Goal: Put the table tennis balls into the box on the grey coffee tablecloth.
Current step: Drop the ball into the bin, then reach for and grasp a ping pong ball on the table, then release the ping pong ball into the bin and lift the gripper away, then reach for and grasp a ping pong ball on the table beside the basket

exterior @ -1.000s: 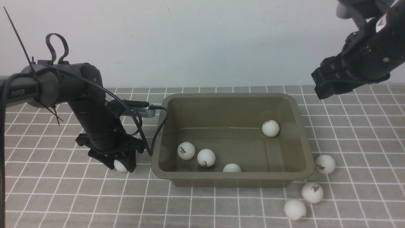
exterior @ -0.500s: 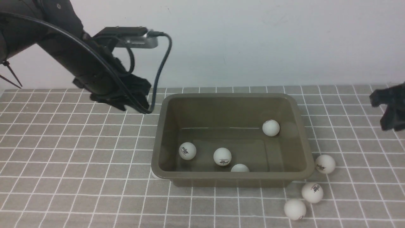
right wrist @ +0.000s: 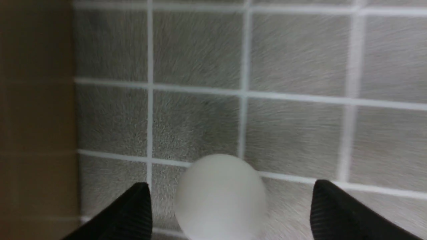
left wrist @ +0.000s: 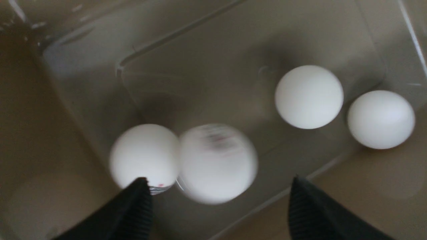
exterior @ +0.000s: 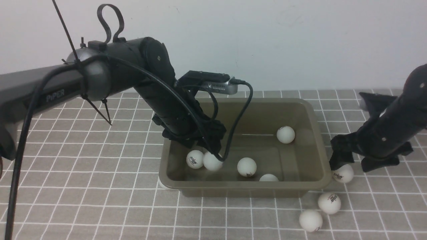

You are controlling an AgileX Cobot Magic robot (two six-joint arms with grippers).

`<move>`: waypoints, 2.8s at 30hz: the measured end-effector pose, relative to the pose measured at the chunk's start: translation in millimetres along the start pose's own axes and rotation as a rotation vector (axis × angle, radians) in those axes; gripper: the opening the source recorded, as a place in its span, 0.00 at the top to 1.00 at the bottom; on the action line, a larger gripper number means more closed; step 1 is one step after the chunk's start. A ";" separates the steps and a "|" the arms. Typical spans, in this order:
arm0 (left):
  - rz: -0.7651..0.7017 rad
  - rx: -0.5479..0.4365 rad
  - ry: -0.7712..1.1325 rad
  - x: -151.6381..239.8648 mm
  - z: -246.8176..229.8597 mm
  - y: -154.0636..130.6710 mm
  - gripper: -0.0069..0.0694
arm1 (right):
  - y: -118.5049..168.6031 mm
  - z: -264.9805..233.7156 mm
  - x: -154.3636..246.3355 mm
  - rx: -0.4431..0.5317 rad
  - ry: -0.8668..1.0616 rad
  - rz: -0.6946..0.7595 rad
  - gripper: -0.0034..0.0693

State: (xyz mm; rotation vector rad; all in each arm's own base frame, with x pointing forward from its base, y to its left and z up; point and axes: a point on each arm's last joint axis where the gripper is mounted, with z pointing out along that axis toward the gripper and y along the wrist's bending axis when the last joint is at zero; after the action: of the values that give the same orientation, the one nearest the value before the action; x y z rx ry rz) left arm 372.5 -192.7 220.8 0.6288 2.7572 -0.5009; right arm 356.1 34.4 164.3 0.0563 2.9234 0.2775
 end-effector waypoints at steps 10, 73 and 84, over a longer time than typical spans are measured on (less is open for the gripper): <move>-0.018 -0.229 -0.052 -6.7 -110.2 34.2 0.79 | 1.1 -10.4 -2.6 0.008 -0.048 -0.022 0.45; -0.197 -0.004 0.033 73.0 31.8 83.0 0.45 | 120.6 -122.7 -33.7 -0.093 -0.172 -0.349 0.14; -0.079 0.001 -0.146 21.8 -84.5 55.3 0.45 | 83.5 -138.6 -32.5 0.105 -0.152 -0.280 0.23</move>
State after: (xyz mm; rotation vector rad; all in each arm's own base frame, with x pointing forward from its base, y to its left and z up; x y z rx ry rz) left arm 363.6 -105.2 275.0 0.4659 2.6518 -0.5423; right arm 360.9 89.3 320.0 -0.3008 2.7472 0.0714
